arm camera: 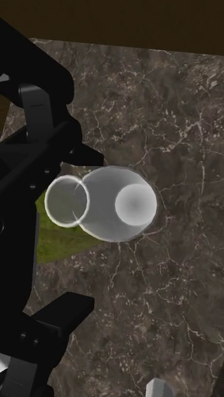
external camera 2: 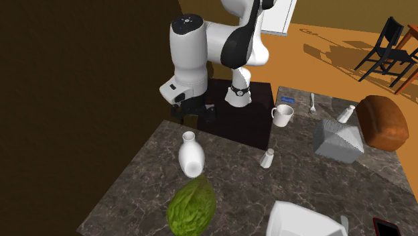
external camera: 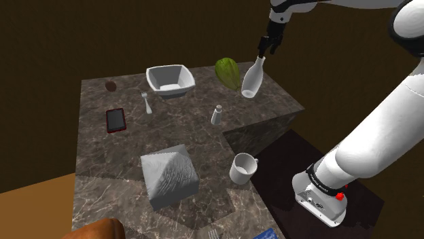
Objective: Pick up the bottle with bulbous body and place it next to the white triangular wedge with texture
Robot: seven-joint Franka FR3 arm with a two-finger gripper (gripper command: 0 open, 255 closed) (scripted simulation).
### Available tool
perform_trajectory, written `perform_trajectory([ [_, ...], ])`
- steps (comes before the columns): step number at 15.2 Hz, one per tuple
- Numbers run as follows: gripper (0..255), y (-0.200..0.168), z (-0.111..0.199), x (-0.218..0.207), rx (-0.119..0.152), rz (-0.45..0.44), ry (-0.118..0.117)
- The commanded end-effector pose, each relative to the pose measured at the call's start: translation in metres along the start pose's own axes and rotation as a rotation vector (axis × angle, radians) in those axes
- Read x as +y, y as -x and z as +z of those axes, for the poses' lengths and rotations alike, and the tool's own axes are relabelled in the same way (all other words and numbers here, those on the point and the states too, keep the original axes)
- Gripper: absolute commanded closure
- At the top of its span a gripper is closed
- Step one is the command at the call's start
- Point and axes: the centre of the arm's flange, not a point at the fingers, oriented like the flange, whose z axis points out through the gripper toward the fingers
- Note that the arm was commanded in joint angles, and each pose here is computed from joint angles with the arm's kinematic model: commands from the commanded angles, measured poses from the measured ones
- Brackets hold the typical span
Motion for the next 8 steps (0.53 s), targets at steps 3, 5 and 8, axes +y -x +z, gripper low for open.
perform_trajectory([
  [3, 0, -0.039, 0.022, 0.019, -0.001, -0.004, -0.011],
  [5, 0, -0.039, 0.032, 0.019, -0.001, -0.004, -0.011],
  [8, 0, -0.039, 0.048, 0.019, -0.001, -0.004, -0.011],
])
